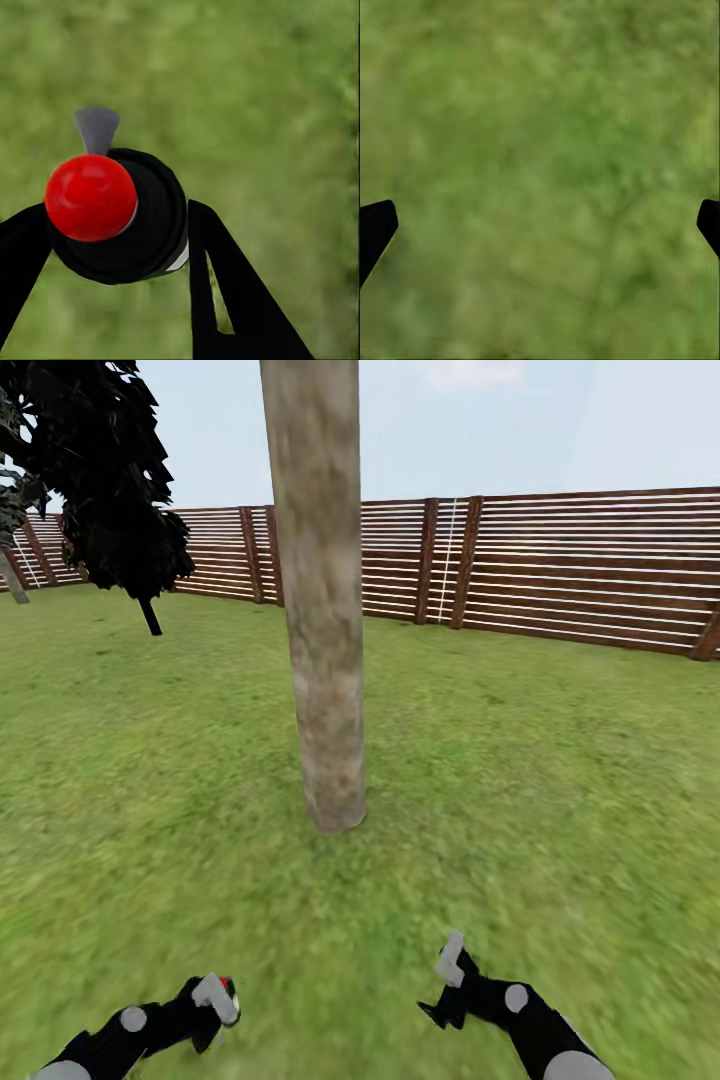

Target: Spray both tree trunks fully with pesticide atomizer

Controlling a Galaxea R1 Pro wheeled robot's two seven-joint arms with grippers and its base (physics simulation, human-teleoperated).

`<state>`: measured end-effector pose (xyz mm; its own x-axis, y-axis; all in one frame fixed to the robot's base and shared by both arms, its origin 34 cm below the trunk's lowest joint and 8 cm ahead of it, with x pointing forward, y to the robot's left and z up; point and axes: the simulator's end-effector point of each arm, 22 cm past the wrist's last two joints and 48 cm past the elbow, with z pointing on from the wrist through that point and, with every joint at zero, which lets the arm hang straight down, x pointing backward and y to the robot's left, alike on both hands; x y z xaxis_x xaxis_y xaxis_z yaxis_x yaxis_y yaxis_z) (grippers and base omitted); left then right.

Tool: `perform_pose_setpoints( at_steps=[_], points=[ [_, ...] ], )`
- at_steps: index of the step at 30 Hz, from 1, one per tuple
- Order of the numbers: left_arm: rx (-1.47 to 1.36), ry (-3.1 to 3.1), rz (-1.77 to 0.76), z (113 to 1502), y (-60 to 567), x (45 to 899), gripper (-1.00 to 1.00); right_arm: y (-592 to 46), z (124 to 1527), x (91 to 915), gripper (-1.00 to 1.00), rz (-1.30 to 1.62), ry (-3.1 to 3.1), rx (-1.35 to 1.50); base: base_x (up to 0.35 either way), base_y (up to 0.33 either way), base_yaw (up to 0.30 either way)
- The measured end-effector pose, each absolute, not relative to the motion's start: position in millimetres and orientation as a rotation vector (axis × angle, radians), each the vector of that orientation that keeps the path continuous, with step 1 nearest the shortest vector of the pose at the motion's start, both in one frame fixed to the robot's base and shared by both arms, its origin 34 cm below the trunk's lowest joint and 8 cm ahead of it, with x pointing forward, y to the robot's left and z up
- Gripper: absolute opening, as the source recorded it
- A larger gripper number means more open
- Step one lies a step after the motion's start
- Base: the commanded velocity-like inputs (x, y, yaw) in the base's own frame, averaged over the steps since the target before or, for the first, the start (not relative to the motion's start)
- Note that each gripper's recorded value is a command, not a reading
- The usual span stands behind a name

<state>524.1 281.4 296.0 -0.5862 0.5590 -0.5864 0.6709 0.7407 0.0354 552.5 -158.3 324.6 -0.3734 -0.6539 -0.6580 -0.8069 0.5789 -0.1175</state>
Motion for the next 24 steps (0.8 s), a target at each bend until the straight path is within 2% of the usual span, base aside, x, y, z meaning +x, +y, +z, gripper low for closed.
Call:
perform_pose_setpoints(
  at_steps=[3,9,10,14,18,24],
  points=[
    [1.317,2.347,-0.569,312.4,242.8,499.1,-1.00,-129.3,331.7,528.6,1.00,0.493,2.098,-1.408,0.000,0.000,0.000],
    [1.432,2.339,-0.742,324.1,234.3,477.2,-1.00,-102.5,337.4,526.9,1.00,0.540,2.068,-1.418,0.000,0.000,0.000],
    [1.438,2.335,-0.757,325.2,231.2,476.0,-1.00,-97.9,338.2,526.2,-1.00,0.547,2.063,-1.418,0.000,0.000,0.000],
    [1.461,2.320,-0.796,326.7,220.4,471.5,-1.00,-67.6,344.3,522.5,-1.00,0.593,2.031,-1.421,0.000,0.000,0.000],
    [1.528,2.302,-0.816,322.6,204.0,462.3,-1.00,-66.1,344.4,521.9,-1.00,0.595,2.028,-1.427,0.000,0.000,0.000],
    [1.628,2.254,-0.849,319.6,170.2,451.5,-1.00,-56.4,343.4,514.5,-1.00,0.577,1.959,-1.586,0.000,0.000,0.000]
  ],
)
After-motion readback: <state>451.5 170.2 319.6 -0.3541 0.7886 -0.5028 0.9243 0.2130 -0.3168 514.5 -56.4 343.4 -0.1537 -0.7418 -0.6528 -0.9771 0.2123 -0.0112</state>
